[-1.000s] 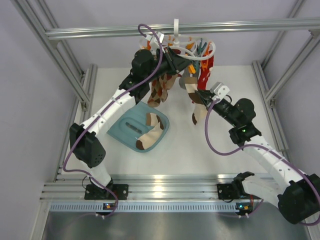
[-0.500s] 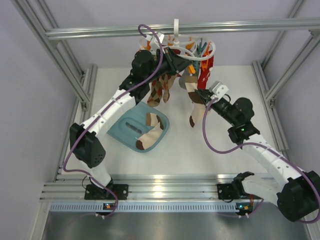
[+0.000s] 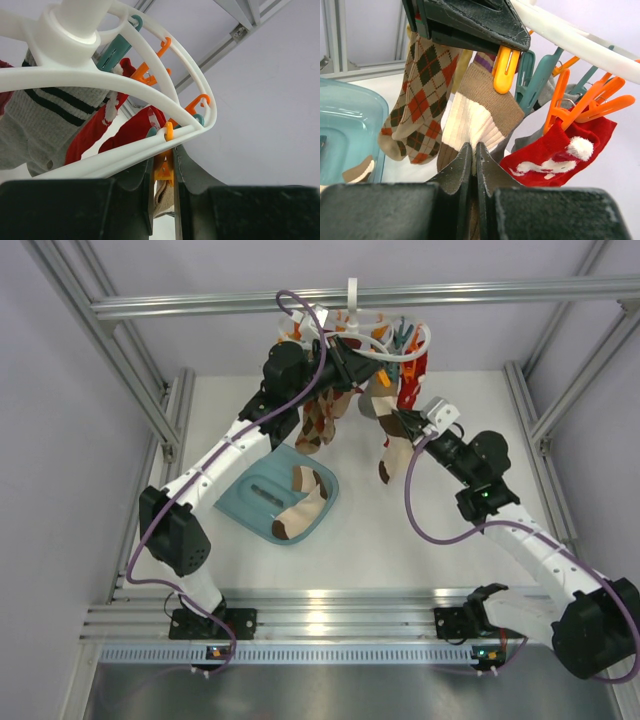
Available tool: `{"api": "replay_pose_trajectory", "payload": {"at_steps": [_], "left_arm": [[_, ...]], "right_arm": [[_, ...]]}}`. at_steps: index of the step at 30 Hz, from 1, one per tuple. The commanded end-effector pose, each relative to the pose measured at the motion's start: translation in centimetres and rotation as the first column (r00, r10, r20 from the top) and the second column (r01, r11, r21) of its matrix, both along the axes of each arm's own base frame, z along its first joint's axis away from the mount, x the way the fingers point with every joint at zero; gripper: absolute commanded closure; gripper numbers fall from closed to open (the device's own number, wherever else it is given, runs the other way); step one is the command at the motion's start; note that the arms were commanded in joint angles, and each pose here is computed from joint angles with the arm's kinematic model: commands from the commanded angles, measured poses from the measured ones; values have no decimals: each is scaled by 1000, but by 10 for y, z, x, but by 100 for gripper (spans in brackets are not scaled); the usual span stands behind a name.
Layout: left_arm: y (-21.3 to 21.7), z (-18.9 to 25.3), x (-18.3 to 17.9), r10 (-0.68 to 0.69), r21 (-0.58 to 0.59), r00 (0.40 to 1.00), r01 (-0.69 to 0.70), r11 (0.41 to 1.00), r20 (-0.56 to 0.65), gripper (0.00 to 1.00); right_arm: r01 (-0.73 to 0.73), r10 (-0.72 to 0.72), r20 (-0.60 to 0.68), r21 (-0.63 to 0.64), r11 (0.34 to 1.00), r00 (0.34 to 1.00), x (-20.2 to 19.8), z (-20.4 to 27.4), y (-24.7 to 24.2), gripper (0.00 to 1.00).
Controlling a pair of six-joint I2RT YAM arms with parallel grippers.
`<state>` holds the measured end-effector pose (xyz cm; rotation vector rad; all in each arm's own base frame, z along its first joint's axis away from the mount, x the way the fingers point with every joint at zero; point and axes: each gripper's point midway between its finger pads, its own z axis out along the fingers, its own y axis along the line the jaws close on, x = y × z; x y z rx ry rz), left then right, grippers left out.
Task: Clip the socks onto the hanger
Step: Clamp the sock onto the hanger.
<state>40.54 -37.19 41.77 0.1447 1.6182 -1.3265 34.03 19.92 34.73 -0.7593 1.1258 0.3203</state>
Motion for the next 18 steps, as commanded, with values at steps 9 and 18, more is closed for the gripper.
{"api": "replay_pose_trajectory", "payload": {"at_steps": [9, 18], "left_arm": [[-2, -29, 15, 8, 36, 1000, -7, 999, -25, 100], [-4, -31, 11, -8, 39, 1000, 9, 999, -26, 100]], "right_arm": [[21, -23, 126, 19, 1000, 992, 5, 45, -10, 100], [0, -5, 133, 35, 999, 991, 10, 56, -5, 100]]}}
